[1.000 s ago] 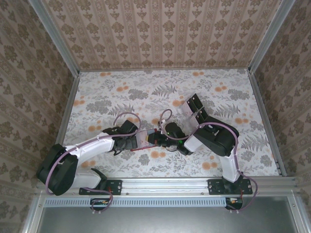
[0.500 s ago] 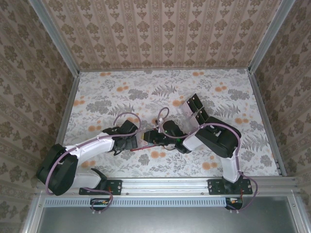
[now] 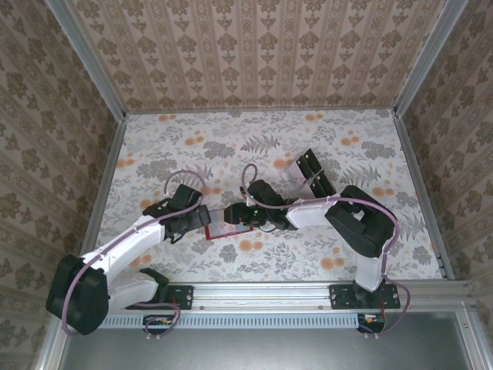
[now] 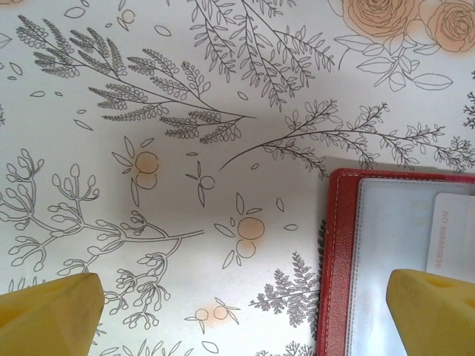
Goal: Put the credit cards into the card holder
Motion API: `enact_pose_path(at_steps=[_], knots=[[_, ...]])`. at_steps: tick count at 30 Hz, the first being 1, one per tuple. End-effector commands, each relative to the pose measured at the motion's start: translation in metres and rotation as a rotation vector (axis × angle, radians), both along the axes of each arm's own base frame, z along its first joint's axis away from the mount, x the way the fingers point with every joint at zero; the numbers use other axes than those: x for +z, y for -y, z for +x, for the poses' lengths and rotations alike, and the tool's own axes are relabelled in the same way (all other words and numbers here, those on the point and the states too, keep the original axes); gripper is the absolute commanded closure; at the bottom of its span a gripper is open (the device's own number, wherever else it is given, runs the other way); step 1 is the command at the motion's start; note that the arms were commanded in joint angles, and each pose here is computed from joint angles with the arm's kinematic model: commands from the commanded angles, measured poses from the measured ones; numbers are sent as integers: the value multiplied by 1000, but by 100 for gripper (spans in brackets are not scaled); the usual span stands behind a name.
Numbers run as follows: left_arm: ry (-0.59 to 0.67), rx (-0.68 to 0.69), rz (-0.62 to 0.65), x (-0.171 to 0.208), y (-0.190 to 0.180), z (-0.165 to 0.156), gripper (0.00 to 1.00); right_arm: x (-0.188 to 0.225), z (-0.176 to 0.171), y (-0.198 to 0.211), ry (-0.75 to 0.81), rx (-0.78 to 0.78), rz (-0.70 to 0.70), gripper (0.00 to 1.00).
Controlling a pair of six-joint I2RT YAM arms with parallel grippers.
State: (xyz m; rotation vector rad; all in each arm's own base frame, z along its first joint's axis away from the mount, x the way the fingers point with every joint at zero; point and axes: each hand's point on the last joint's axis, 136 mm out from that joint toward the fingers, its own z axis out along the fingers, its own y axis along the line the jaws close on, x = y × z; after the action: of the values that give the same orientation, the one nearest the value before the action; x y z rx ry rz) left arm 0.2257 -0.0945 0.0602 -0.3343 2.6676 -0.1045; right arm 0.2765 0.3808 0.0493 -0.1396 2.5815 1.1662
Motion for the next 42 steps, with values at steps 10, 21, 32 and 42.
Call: enact_pose_path(at_steps=[10, 21, 32, 42], knots=[[-91, 5, 42, -30, -13, -18, 0, -12, 8, 26, 48, 66, -328, 79], [-115, -3, 52, -40, -13, -21, 0, -30, 12, 15, 20, 95, -364, 85], [-119, -7, 42, -44, -11, -21, 0, -29, 9, -2, 19, 128, -357, 86], [-121, -12, 36, -46, -10, -22, 0, -27, 3, -22, 18, 159, -336, 86]])
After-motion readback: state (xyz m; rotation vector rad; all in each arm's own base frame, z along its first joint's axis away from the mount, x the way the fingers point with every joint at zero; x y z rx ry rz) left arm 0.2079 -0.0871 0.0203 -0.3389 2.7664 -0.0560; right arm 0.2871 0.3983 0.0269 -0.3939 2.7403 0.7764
